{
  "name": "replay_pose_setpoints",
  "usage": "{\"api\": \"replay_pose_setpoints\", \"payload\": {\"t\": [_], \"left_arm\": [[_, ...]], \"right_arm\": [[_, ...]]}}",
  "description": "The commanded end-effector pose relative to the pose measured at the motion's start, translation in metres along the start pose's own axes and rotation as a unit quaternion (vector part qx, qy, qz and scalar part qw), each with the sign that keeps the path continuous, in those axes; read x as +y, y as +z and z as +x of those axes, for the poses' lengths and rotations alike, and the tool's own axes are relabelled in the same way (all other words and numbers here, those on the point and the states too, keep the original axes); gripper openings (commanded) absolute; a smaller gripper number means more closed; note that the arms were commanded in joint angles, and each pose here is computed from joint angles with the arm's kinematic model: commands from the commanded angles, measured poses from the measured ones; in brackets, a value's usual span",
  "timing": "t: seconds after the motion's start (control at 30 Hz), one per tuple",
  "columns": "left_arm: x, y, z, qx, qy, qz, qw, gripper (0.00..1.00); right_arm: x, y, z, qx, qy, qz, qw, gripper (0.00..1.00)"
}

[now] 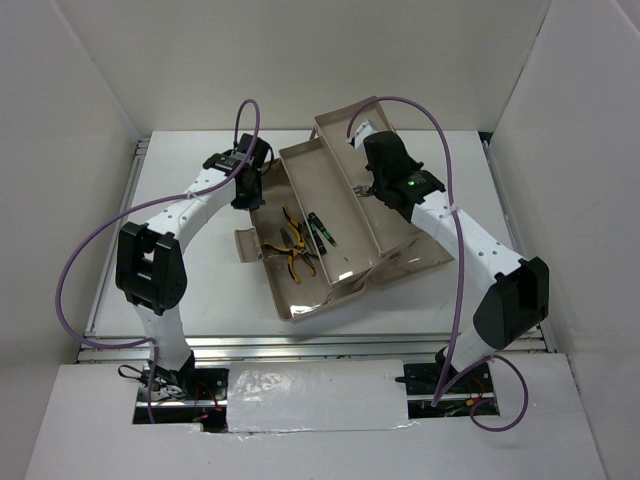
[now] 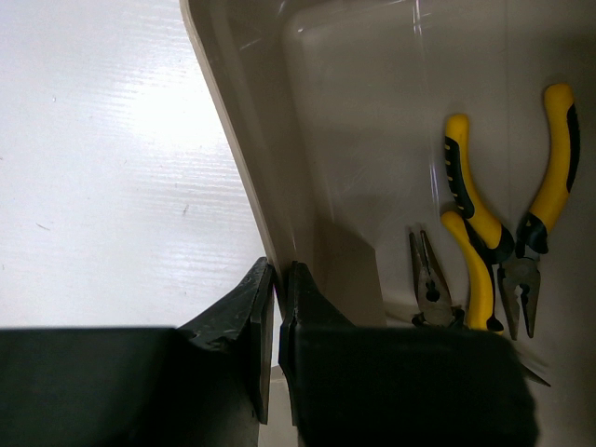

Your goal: Sort the tools into containers

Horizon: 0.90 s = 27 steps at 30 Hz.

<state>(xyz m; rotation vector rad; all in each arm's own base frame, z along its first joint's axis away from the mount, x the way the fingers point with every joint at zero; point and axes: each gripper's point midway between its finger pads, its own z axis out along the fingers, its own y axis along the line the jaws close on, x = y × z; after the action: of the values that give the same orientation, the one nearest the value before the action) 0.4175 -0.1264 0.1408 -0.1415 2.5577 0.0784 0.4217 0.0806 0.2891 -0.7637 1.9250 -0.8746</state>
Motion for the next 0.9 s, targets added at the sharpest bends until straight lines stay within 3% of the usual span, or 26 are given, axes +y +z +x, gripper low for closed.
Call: {"api": "replay_pose_setpoints", "payload": {"t": [0.0, 0.23, 0.53, 0.73, 0.87], "left_arm": [[-0.062, -0.062, -0.058, -0.103, -0.008, 0.136, 0.985, 0.00], [-0.065, -0.061, -0.058, -0.092, -0.033, 0.159, 0.983, 0.00], [-0.051, -0.042, -0.049, -0.049, -0.103, 0.186, 0.976, 0.00], [-0.045, -0.033, -0.045, -0.028, -0.160, 0.238, 0.958, 0.11], [-0.049, -0.038, -0.059, -0.047, -0.200, 0.287, 0.936, 0.12]], "right_arm": [[0.029, -0.013, -0.027, -0.031, -0.046, -0.015, 0.998, 0.00], [0.065, -0.012, -0.027, -0.014, -0.042, -0.063, 0.997, 0.00], [0.077, -0.015, -0.040, -0.001, -0.016, -0.090, 0.996, 0.00], [0.077, -0.019, -0.053, -0.001, -0.005, -0.095, 0.995, 0.00], [0.076, -0.024, -0.064, -0.009, -0.004, -0.087, 0.996, 0.00]]}}
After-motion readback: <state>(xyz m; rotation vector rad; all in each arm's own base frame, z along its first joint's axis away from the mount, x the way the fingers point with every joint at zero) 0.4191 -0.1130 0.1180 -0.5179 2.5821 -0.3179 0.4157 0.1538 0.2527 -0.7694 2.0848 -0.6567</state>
